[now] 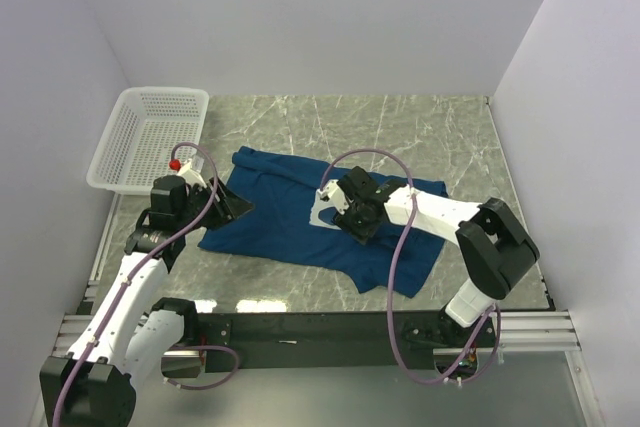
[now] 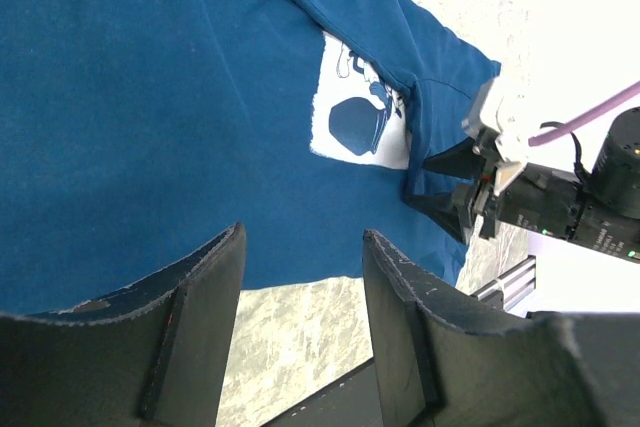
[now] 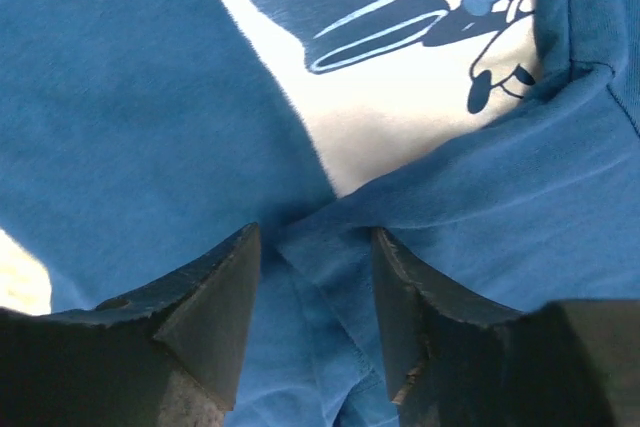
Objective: Fold and stack the t-shirts
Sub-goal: Fold the tshirt
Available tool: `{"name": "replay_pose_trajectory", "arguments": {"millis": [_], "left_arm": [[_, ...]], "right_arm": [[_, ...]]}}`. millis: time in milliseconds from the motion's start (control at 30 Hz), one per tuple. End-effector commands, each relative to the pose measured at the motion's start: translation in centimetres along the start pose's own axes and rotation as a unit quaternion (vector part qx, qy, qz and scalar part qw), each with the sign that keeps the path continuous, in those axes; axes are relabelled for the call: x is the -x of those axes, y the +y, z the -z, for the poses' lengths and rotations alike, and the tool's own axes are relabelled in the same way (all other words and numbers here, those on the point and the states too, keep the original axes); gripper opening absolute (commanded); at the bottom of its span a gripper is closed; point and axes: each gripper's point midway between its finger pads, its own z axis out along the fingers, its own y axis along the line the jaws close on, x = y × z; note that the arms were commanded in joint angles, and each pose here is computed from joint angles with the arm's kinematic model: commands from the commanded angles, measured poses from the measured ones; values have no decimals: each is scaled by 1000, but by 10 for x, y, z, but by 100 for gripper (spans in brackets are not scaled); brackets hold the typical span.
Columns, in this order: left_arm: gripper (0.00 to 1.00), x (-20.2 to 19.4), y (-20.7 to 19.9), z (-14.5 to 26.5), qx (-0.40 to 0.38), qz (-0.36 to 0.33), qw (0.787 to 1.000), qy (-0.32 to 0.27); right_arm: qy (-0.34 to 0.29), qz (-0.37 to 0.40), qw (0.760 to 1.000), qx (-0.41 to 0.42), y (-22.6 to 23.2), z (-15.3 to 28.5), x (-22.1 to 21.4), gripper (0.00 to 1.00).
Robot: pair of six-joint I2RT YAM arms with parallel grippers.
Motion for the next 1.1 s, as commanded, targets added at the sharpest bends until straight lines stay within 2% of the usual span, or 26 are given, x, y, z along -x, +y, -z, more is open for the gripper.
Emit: {"name": "replay_pose_trajectory", "arguments": {"millis": [0,133,433,600,733,967,1067], "left_arm": [[56,4,-7,3,-11,-10,1000,-9],[56,4,-7,3,-11,-10,1000,-8],[56,4,-8,3,-13,-12,1000,-6],[56,4,-8,3,-14,-11,1000,-5],[56,4,-8,3,-14,-11,1000,-5],[56,3,-7,2,-12,-11,1000,-2],[56,3,-7,2,-12,-11,1000,-2]], "right_arm": [[-17,-9,999,-26,-9,0,18,52],[-19,-5,999,-31,-11,2,19,37],[-49,7,998,-43,-16,28,25,27],[-52,22,998,-5,-2,32,25,20],[-61,30,996,64,21,33,31,11],[-57,24,991,122,38,27,41,10],[-53,21,990,129,40,23,44,13]]}}
